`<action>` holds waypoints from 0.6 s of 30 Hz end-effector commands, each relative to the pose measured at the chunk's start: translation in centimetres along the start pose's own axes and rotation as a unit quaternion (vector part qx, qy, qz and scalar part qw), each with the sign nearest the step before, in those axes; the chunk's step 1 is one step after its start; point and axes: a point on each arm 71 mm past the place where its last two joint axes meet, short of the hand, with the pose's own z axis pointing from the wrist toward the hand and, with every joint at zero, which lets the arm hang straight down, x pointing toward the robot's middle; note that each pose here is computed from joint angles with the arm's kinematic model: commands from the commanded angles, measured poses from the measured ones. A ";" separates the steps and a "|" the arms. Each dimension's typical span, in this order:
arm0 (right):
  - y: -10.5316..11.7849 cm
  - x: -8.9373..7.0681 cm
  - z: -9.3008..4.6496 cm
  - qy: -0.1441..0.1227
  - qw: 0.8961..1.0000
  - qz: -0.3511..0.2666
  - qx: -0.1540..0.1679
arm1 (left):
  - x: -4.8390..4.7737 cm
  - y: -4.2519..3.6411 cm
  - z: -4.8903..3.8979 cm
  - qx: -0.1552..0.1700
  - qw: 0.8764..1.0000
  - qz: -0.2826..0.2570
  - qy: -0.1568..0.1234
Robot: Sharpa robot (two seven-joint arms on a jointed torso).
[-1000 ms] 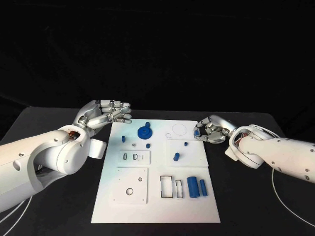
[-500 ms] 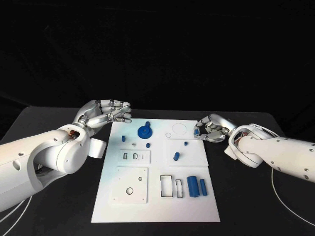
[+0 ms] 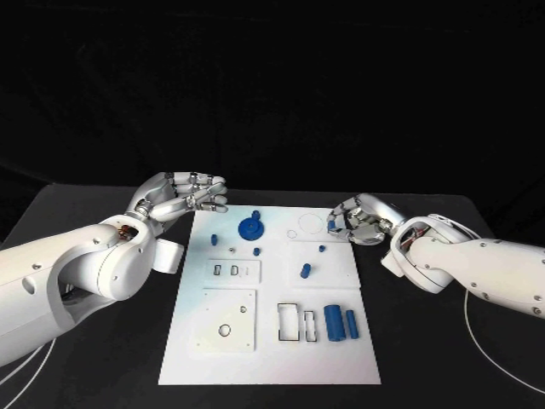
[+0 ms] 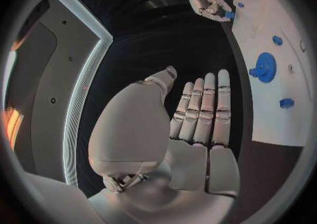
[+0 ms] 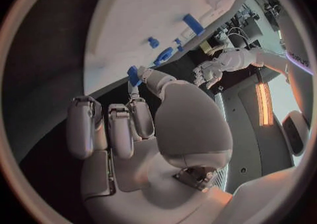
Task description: Assemble the parts on the task board
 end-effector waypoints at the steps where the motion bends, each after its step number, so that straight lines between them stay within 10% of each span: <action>1: 2.0 0.3 0.2 -0.004 1.000 0.001 0.009 | 0.20 -0.11 0.08 0.006 1.000 -0.006 0.009; 18: 12.9 5.7 3.2 0.050 0.994 -0.042 -0.086 | 0.28 -0.02 0.33 0.006 1.000 -0.006 0.009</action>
